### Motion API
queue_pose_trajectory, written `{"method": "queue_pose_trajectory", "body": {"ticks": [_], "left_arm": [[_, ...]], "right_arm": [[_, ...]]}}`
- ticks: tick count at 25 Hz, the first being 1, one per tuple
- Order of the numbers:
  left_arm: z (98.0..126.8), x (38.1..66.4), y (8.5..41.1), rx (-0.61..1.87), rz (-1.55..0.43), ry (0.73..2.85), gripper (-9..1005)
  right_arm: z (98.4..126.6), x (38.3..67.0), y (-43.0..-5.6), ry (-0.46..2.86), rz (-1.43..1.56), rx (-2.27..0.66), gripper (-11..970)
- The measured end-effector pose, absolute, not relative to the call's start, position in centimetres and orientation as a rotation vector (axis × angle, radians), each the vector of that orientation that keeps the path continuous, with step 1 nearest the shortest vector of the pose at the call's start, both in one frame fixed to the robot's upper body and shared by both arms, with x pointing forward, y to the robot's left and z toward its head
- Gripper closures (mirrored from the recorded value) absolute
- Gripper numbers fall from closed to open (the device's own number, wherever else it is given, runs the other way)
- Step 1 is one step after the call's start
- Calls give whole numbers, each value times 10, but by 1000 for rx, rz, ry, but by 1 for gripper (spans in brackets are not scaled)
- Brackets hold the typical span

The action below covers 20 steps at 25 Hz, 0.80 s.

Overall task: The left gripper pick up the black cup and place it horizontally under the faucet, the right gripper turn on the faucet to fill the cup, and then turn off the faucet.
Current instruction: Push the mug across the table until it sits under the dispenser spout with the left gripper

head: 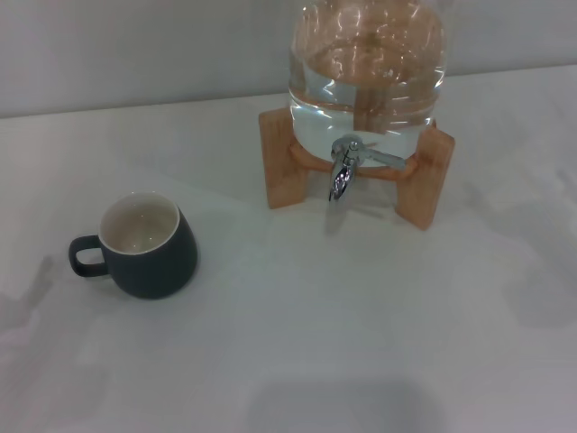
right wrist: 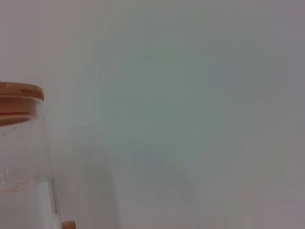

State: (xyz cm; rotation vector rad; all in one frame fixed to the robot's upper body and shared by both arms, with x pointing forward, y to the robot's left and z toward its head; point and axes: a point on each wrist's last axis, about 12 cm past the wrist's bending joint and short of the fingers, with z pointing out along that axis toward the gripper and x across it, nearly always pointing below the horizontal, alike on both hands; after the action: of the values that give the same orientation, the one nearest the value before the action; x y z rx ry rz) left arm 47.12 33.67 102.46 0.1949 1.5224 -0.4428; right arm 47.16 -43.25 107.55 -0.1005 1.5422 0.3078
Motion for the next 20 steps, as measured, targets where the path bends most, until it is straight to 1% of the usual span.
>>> {"method": "queue_pose_trajectory", "body": {"ticks": [10, 20], "left_arm": [[1012, 478, 327, 170, -442, 1609, 126], [1006, 486, 302, 243, -477, 1634, 127]], "right_arm": [[1074, 472, -432, 1553, 303, -99, 106], [1075, 474, -432, 1549, 305, -100, 105]]}}
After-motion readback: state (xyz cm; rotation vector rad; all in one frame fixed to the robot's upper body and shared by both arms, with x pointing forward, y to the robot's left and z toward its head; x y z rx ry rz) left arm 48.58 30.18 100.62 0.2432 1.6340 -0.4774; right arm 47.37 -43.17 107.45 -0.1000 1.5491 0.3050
